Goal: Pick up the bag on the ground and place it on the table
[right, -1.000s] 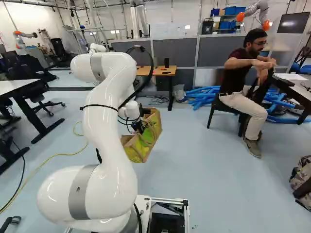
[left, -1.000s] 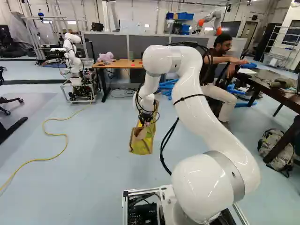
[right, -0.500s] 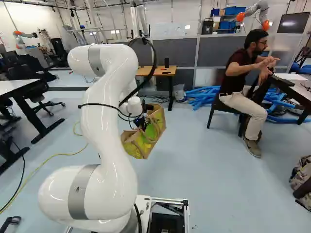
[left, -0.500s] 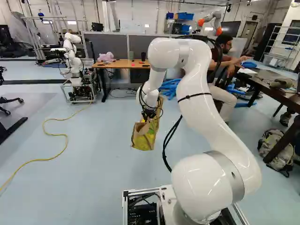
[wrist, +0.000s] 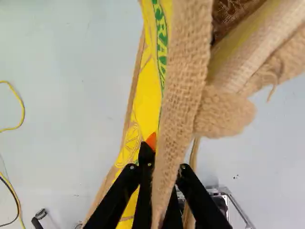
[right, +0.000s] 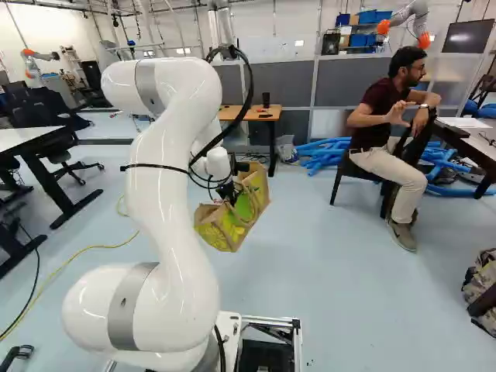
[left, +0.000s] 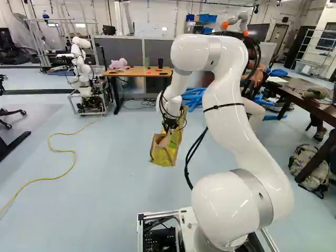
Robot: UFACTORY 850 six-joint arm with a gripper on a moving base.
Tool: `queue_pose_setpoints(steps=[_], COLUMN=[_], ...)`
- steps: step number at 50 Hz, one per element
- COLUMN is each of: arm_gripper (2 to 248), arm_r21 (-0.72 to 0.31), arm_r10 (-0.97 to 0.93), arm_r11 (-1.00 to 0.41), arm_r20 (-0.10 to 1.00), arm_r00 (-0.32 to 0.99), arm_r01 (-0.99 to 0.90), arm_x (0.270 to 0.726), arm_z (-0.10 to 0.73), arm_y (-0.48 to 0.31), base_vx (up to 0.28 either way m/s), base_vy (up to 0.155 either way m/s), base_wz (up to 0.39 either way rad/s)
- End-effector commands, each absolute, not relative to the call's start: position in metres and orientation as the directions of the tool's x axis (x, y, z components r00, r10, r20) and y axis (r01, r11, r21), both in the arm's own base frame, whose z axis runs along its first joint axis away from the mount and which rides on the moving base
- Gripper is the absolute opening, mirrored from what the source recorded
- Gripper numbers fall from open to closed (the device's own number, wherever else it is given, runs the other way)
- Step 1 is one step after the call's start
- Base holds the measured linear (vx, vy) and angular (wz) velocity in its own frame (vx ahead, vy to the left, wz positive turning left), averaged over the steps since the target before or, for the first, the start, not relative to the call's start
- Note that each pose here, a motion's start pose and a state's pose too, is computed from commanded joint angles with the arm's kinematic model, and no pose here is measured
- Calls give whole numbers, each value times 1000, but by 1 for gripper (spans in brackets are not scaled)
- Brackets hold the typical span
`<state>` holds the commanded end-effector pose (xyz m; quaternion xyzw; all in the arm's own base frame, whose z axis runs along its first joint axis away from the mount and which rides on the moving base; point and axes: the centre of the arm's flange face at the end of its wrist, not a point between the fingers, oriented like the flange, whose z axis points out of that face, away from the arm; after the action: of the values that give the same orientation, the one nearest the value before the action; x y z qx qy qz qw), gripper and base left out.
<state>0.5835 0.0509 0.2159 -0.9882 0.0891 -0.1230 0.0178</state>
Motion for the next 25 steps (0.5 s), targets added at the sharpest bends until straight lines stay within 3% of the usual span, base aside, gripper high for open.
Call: queue_pose_setpoints(steps=[25], arm_gripper=[22], arm_r21=[-35], arm_r10=[-175], arm_r11=[-985], arm_r20=[211], arm_r00=[962], arm_r01=[-171], arm_x=[570], arm_z=[251], arm_y=[40], base_vx=[0], base_vy=[0], base_wz=[0])
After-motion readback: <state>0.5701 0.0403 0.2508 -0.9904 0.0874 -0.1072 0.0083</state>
